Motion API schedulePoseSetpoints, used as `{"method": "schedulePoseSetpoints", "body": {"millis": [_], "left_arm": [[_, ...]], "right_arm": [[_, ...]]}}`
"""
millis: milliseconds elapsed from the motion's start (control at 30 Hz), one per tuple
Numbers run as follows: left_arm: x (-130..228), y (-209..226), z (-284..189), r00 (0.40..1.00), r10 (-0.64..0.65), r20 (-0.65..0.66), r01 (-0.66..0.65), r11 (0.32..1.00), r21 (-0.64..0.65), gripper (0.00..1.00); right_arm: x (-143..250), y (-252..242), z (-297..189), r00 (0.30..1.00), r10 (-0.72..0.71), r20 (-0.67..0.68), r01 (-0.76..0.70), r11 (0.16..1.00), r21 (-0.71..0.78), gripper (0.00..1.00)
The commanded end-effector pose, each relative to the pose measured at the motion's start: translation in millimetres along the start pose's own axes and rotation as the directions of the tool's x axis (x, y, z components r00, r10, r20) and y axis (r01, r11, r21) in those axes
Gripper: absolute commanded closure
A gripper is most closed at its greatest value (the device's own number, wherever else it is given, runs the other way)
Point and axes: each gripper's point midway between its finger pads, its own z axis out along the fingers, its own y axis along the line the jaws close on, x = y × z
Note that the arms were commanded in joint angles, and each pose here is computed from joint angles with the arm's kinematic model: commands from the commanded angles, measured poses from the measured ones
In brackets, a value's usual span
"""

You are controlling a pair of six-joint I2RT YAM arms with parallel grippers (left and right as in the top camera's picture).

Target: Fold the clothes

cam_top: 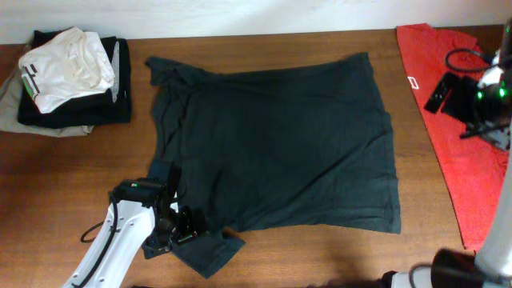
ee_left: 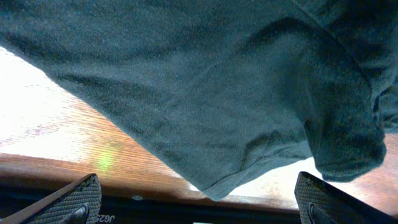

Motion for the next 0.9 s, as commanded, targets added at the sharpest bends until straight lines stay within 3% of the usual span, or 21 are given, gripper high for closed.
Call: {"method": "schedulePoseSetpoints", "body": {"millis": [0,200,400,500,867], "left_arm": [[8,7,8,0.999,-0.032,-0.019,0.032,0.999,-0.021,0.01],[-1,14,24,0.992,-0.117,0.039,0.119,0.992,-0.044,0.02],[-10,21,26,0.982,-0.165,0.093,0.173,0.982,-0.075,0.02],[-10,21,26,0.977,-0.190,0.096,0.197,0.978,-0.073,0.02],[-3,21,54,0.947,-0.310,0.078,0.312,0.950,-0.015,0.02]], "right_arm": [[29,-12,32,0.993,0.005,-0.115,0.001,0.999,0.052,0.01],[40,2,84,0.984,0.006,-0.179,-0.010,1.000,-0.022,0.01],[79,-5,135,0.952,0.013,-0.305,-0.016,1.000,-0.007,0.01],[96,7,156,0.935,0.013,-0.355,-0.046,0.996,-0.083,0.01],[100,10,164,0.932,0.011,-0.362,-0.052,0.993,-0.103,0.01]]}}
